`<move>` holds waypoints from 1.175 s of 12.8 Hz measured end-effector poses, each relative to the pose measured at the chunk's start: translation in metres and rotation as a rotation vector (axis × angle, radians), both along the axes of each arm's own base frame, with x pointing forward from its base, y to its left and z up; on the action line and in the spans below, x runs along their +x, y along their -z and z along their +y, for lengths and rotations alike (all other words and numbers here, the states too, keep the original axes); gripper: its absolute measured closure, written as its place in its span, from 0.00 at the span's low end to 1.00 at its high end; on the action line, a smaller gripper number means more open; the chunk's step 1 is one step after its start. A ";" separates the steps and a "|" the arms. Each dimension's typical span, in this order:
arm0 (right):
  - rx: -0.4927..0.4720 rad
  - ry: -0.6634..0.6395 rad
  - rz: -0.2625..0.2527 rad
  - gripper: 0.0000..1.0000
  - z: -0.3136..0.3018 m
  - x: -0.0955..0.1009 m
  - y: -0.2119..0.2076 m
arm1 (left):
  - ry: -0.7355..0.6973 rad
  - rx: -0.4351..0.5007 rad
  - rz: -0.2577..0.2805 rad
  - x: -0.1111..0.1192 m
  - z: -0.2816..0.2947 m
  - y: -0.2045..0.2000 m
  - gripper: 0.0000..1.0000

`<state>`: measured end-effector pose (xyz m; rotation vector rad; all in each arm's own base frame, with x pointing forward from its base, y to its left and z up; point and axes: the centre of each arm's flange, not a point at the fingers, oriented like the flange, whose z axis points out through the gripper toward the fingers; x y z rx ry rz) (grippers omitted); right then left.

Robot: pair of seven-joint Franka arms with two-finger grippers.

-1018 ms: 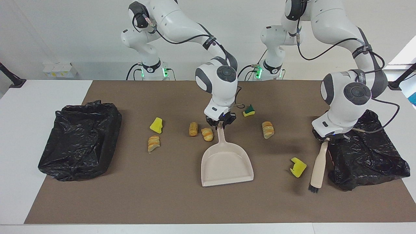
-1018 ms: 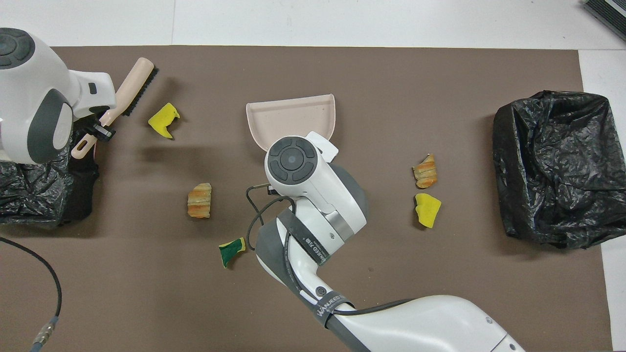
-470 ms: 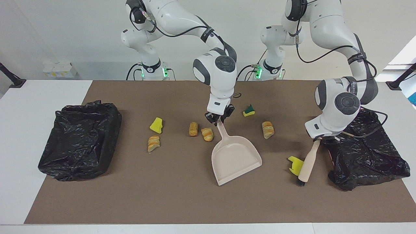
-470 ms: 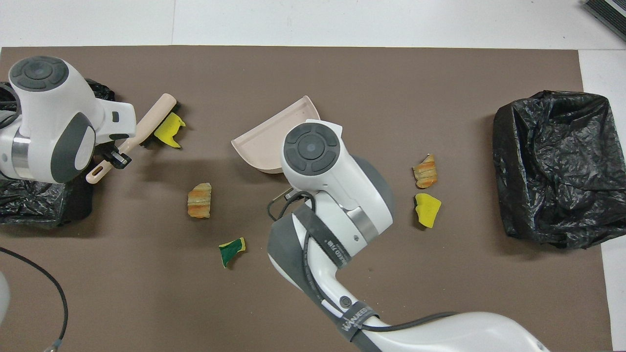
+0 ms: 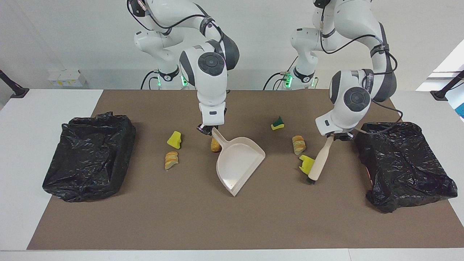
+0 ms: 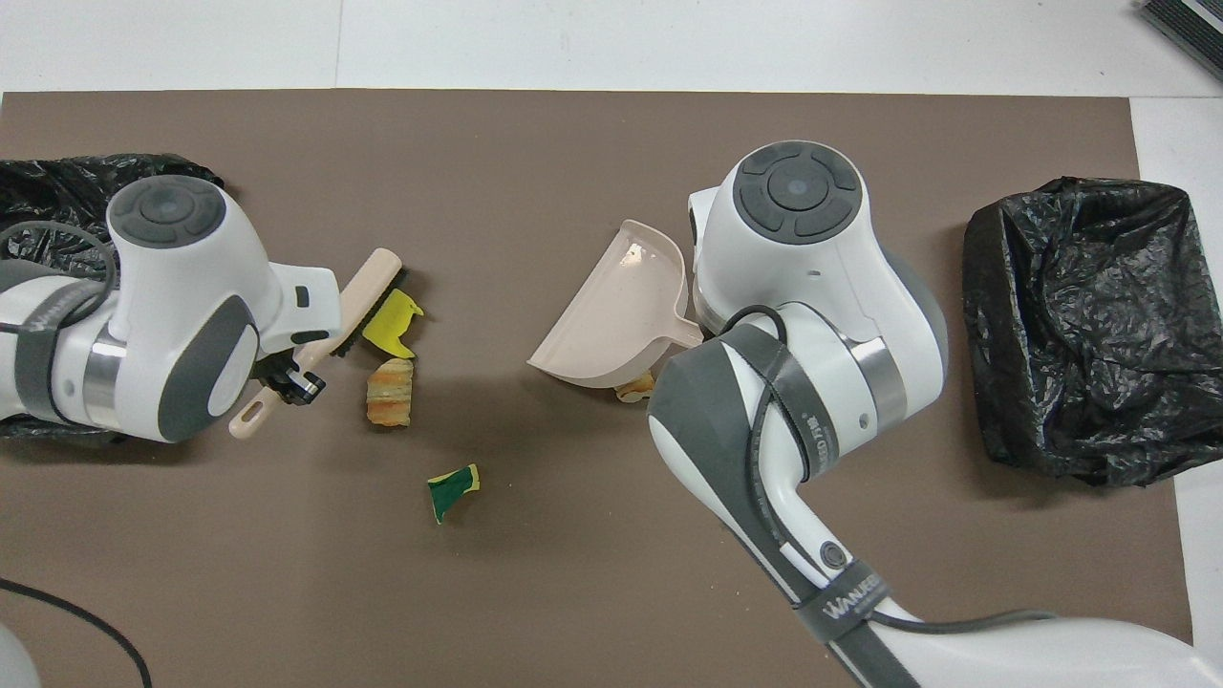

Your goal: Sweep and dump trash in bin

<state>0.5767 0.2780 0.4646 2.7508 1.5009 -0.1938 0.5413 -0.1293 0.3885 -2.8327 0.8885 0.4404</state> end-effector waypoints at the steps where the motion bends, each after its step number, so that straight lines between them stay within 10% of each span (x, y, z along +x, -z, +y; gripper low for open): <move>1: 0.003 -0.033 0.003 0.67 0.001 -0.001 0.000 | -0.029 -0.003 0.000 -0.014 -0.020 -0.001 0.74; 9: 0.067 -0.051 -0.125 0.67 0.012 -0.017 0.065 | -0.358 0.111 0.018 -0.081 -0.087 -0.041 0.74; 15: 0.079 -0.058 -0.152 0.53 0.017 -0.008 0.101 | -0.798 0.249 -0.079 -0.114 -0.066 -0.011 0.74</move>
